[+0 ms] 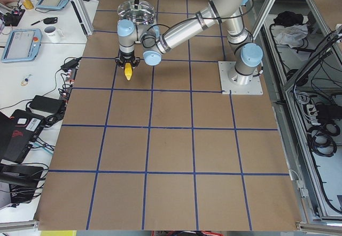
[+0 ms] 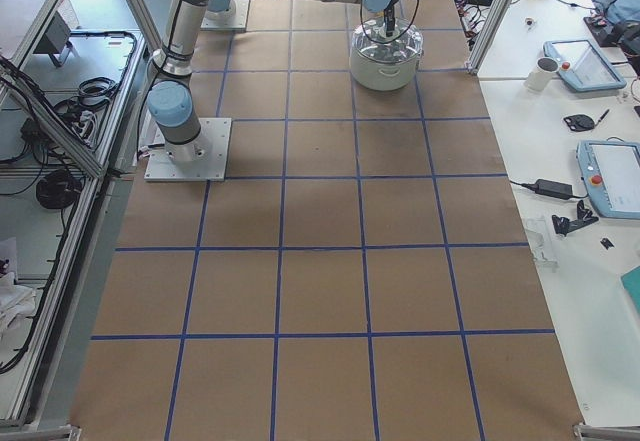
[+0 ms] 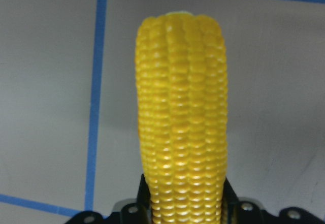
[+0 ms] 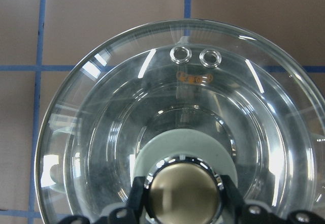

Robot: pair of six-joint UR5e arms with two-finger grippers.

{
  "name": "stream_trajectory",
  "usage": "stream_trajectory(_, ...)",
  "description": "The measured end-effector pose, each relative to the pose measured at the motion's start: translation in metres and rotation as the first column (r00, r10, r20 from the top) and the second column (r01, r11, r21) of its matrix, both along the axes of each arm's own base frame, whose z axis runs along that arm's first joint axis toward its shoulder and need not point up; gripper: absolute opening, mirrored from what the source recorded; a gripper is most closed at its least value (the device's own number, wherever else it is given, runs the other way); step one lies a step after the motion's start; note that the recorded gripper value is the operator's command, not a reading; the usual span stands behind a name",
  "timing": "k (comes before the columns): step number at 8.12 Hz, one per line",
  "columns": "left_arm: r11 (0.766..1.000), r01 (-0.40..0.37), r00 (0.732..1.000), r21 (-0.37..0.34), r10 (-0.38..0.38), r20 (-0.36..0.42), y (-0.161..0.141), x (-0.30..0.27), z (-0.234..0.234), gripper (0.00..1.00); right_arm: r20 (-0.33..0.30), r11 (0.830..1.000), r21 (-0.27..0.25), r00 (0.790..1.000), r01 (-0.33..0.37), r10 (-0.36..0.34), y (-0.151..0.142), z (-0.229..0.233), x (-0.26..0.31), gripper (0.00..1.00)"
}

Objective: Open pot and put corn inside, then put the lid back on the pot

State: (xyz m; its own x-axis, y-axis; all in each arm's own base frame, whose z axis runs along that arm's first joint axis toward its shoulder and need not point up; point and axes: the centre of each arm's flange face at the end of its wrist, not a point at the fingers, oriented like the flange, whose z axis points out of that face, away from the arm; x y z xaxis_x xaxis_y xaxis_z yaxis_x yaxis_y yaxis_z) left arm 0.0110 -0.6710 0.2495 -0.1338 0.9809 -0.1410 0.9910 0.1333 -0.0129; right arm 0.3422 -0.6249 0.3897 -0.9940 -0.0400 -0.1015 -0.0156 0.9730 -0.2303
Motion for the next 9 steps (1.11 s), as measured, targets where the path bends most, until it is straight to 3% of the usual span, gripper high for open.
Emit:
stream_trajectory(3, 0.993, -0.025, 1.0, -0.116, 0.027, 0.013, 0.017, -0.024, 0.081, 0.0, -0.031, 0.999, 0.022, 0.999, -0.025, 0.026, 0.034, 0.068, -0.032, 0.46)
stream_trajectory(5, 0.985, -0.012, 1.0, -0.174, 0.012, -0.001, 0.028, -0.082, 0.113, 0.0, -0.038, 0.998, 0.05, 0.999, -0.024, 0.026, 0.053, 0.115, -0.092, 0.47)
stream_trajectory(7, 0.974, -0.014, 0.999, -0.224, 0.006, -0.039, 0.041, -0.155, 0.126, 0.0, -0.048, 0.994, 0.111, 0.999, -0.02, 0.025, 0.081, 0.151, -0.147, 0.47)
stream_trajectory(9, 0.96, -0.019, 0.997, -0.279, -0.003, -0.08, 0.052, -0.212, 0.132, 0.0, -0.065, 0.983, 0.18, 0.997, -0.04, 0.052, 0.115, 0.157, -0.176, 0.48)
